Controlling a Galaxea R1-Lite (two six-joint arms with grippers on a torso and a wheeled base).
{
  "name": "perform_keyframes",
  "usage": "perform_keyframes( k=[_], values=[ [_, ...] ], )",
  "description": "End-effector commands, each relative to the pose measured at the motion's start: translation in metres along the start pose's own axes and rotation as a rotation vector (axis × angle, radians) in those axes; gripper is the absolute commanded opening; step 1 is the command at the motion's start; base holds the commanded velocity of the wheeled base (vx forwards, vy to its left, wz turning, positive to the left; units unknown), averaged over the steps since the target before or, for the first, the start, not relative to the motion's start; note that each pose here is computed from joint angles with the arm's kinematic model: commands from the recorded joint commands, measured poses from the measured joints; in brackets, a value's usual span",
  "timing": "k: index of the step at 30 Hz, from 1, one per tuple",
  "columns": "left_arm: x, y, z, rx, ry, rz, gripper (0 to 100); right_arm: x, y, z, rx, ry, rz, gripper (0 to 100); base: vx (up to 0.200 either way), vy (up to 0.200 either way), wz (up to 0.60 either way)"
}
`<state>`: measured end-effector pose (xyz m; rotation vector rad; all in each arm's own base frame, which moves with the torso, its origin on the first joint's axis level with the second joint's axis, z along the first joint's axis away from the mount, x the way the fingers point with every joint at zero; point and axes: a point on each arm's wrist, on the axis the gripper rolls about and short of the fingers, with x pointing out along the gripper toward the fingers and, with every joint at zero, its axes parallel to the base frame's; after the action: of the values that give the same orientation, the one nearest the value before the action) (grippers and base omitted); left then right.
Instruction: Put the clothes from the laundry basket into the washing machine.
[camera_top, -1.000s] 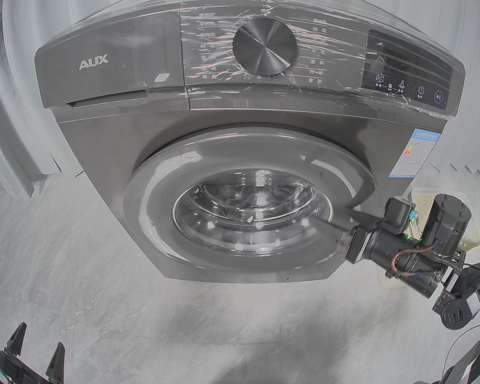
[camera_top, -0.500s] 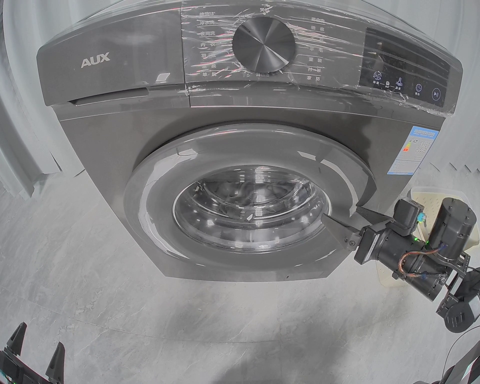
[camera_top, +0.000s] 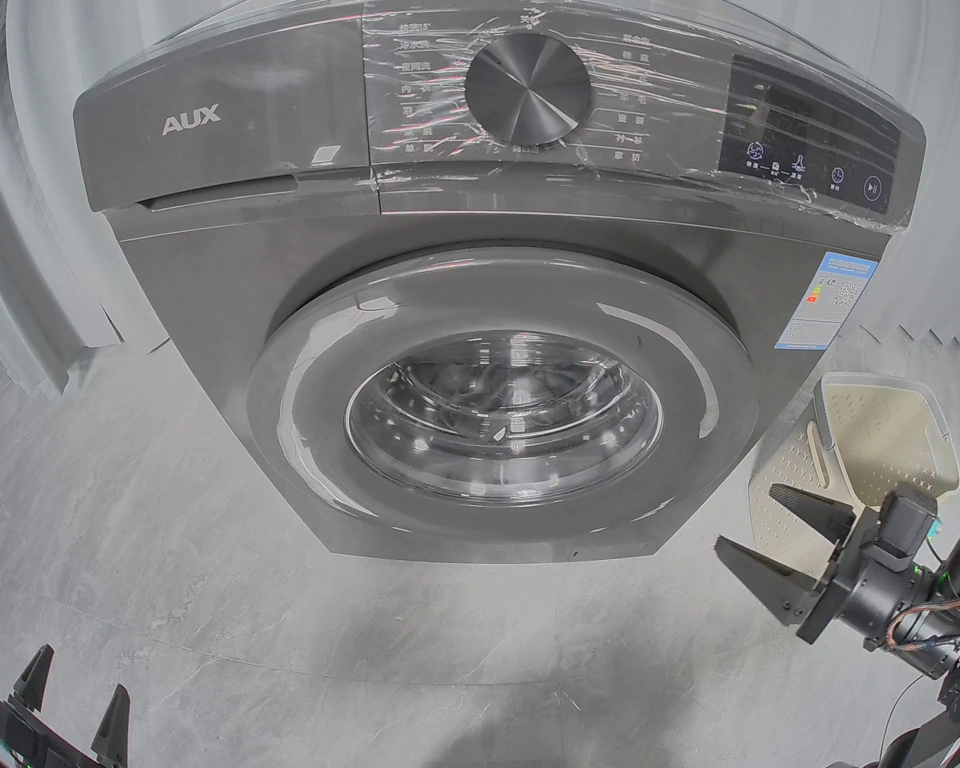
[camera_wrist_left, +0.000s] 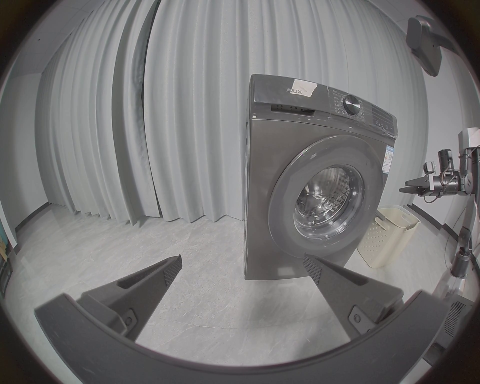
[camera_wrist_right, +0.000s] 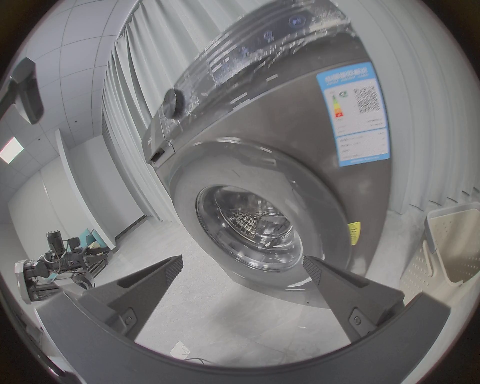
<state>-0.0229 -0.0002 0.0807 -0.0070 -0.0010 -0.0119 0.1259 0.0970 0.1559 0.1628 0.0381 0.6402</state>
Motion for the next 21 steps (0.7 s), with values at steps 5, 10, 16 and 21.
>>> perform_keyframes(
  k=[5,10,16,21],
  values=[
    [0.000,0.000,-0.005,-0.001,0.003,-0.003,100,-0.051,-0.018,0.006,-0.055,-0.126,-0.142,100,0.000,0.000,0.00],
    [0.000,0.000,-0.005,-0.001,0.003,-0.005,100,-0.071,-0.027,0.009,-0.090,-0.152,-0.265,100,0.000,0.000,0.00],
    [0.000,0.000,-0.005,-0.001,0.003,-0.003,100,-0.102,-0.028,0.005,-0.146,-0.159,-0.392,100,0.000,0.000,0.00],
    [0.000,0.000,-0.005,-0.001,0.003,-0.005,100,-0.128,-0.022,-0.007,-0.163,-0.158,-0.495,100,0.000,0.000,0.00]
  ],
)
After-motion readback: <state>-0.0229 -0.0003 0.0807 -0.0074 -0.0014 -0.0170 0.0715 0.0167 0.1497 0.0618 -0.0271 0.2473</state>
